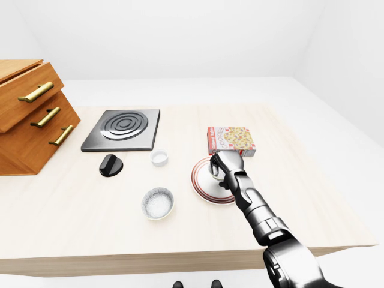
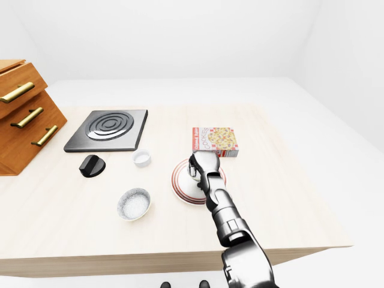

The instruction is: Pick the akita bowl next to the plate and place it on the plate.

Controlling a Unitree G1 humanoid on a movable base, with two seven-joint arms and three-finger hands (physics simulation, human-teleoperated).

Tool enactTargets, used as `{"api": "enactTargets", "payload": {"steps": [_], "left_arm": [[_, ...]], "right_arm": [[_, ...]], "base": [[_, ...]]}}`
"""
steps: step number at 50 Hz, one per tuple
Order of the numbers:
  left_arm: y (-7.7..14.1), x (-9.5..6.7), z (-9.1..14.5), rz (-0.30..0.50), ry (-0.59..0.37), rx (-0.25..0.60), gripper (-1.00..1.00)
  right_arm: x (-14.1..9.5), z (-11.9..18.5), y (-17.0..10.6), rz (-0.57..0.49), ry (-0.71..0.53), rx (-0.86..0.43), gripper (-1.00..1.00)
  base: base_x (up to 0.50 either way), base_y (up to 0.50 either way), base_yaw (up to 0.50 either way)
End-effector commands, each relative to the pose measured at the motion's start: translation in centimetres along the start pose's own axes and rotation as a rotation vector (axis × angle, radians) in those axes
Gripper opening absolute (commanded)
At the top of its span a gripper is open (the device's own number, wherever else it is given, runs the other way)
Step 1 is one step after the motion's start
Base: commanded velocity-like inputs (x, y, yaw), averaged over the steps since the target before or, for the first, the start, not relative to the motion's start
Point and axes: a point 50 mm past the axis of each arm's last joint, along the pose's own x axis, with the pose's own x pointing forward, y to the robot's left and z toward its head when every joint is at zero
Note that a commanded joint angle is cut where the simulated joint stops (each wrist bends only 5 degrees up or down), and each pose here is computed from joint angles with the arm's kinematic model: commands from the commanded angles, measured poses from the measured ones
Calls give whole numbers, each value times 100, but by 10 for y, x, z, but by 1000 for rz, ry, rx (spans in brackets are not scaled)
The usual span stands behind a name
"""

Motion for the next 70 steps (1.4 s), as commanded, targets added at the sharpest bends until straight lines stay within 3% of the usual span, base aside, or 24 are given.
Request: {"api": "enactTargets", "payload": {"steps": [1,46,47,48,49,58,70], "left_arm": [[0,0,1,0,-4,0,100],[0,0,0,2,-1,1,100],[1,0,-3,3,10,2,100],[1,0,-3,3,12,3,100],[1,0,-3,3,13,3,100],[0,1,1,5,-1,0,100],[0,0,1,1,-2,-2,100]], "right_arm": [[3,1,-3,-19,-4,-8,-100],[8,0,-4,-26,5,15,-100],[7,0,-5,-28,9,17,-30],[7,0,-5,-28,10,17,-30],[7,0,-6,-14,18,29,98],[-1,9,-27,-5,-19,103,100],[-27,19,-28,107,-88,60,100]], "base": [[0,0,0],[0,0,0],[0,0,0],[0,0,0],[0,0,0],[0,0,0],[0,0,0]]}}
